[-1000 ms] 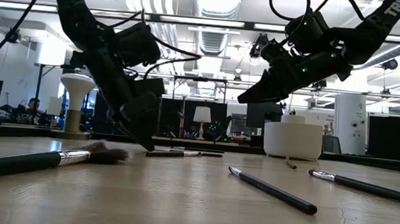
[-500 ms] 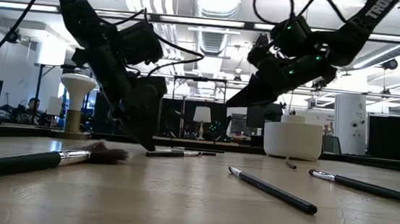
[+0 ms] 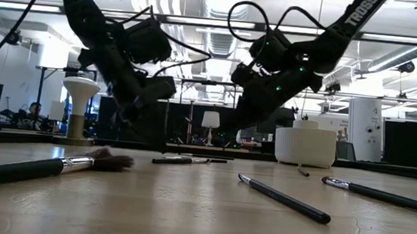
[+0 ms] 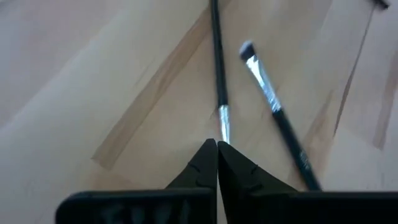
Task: Put items in baskets/containers
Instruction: Put the black liner brush into the white pen organizer
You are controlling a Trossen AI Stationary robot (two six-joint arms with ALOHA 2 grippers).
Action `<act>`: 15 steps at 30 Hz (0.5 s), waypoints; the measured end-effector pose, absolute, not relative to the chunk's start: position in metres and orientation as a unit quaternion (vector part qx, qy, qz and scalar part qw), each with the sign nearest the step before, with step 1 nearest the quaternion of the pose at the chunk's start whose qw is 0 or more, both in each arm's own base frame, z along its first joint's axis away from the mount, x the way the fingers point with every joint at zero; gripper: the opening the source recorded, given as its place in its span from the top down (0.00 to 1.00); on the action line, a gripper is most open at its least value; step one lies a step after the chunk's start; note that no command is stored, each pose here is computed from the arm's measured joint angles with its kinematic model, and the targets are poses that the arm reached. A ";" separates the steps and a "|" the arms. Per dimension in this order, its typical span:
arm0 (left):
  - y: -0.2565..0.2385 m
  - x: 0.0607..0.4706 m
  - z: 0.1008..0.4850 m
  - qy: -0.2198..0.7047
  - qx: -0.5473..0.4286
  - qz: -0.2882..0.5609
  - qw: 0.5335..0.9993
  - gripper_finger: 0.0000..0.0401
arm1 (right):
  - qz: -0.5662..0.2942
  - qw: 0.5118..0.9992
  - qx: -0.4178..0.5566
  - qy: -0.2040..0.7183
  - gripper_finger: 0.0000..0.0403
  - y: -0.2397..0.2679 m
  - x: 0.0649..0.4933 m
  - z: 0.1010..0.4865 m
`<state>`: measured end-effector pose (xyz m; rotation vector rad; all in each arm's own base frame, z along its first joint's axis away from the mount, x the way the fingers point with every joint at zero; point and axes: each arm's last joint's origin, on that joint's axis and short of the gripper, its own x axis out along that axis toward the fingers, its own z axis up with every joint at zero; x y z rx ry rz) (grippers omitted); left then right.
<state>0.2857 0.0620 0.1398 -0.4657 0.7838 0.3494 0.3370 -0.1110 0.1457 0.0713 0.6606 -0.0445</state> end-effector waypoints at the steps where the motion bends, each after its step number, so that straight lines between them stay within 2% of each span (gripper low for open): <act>1: 0.061 0.288 0.142 0.371 -0.223 0.166 0.886 0.97 | -0.021 0.945 0.033 0.324 0.72 -0.111 0.338 0.146; 7: 0.054 0.296 0.151 0.360 -0.217 0.151 0.895 0.83 | -0.021 0.946 0.033 0.323 0.68 -0.112 0.340 0.147; 10: 0.053 0.296 0.147 0.363 -0.206 0.170 0.892 0.76 | -0.021 0.945 0.033 0.323 0.68 -0.112 0.340 0.147; 15: 0.054 0.294 0.137 0.376 -0.196 0.198 0.884 0.71 | -0.020 0.945 0.031 0.324 0.69 -0.112 0.339 0.146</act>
